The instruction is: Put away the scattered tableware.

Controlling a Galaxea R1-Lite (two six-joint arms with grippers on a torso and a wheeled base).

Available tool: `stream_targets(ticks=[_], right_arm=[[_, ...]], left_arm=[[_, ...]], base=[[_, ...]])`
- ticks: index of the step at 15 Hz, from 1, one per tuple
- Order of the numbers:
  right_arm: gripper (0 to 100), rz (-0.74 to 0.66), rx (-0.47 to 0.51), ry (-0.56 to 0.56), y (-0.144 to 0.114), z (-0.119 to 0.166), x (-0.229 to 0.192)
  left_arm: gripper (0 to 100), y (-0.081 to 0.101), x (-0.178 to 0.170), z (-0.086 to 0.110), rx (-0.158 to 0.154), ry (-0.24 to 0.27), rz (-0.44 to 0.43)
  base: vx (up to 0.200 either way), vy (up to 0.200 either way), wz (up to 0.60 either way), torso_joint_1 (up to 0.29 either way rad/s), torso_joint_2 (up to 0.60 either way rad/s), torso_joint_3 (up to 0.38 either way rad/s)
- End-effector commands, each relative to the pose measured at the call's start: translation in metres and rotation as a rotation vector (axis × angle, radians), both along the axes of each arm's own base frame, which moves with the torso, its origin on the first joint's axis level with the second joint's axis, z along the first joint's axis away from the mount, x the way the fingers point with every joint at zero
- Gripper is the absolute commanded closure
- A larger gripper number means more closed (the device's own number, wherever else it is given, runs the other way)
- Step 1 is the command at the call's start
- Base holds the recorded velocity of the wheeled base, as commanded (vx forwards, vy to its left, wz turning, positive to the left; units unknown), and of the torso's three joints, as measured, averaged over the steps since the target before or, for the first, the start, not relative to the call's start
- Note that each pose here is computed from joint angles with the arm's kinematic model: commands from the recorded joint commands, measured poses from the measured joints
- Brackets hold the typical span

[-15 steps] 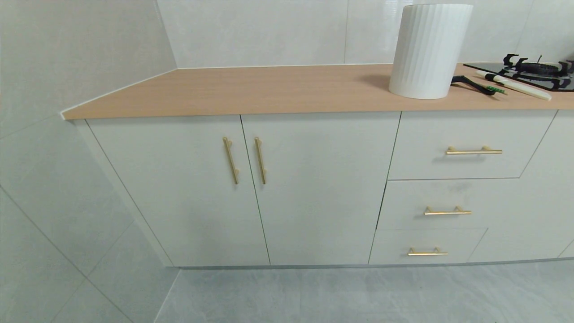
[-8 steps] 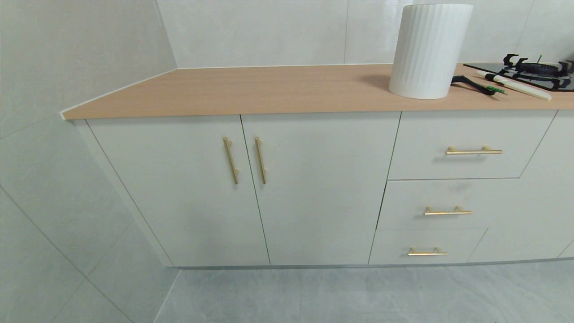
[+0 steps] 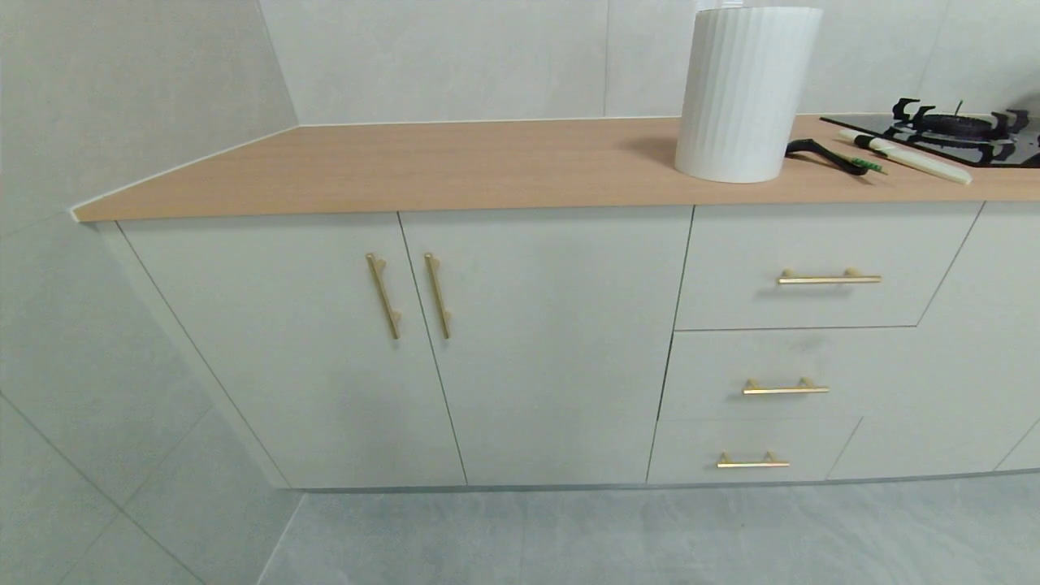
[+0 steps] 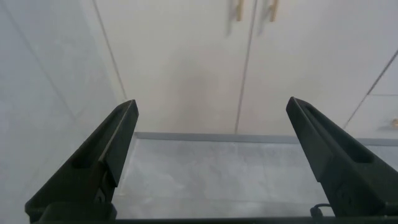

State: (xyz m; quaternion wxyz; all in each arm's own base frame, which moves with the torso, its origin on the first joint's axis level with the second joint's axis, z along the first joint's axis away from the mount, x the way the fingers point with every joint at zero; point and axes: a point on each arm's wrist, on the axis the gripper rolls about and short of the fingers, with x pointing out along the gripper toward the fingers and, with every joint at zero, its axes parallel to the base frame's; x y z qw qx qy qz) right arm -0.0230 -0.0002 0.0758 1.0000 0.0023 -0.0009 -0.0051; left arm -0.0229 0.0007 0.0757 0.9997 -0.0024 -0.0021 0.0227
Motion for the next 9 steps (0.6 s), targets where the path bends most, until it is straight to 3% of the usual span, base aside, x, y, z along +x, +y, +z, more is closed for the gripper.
stream_targets(ticks=[1,3,9], right_arm=[[0,-0.001,0.000,0.002,0.0000,0.0000,0.0001],[0,-0.001,0.000,0.002,0.0000,0.0000,0.0001],[0,0.001,0.000,0.002,0.0000,0.0000,0.0001]], left_arm=[[0,0.0000,0.0001,0.0001,-0.001,0.001,0.001],[0,0.0000,0.0001,0.0001,-0.001,0.001,0.001],[0,0.0000,0.0001,0.0001,-0.001,0.001,0.001]], base=[[0.000,-0.200,0.00,-0.007,0.00,0.002],[0.000,-0.200,0.00,0.005,0.00,0.002],[0.000,0.000,0.00,0.000,0.00,0.000]])
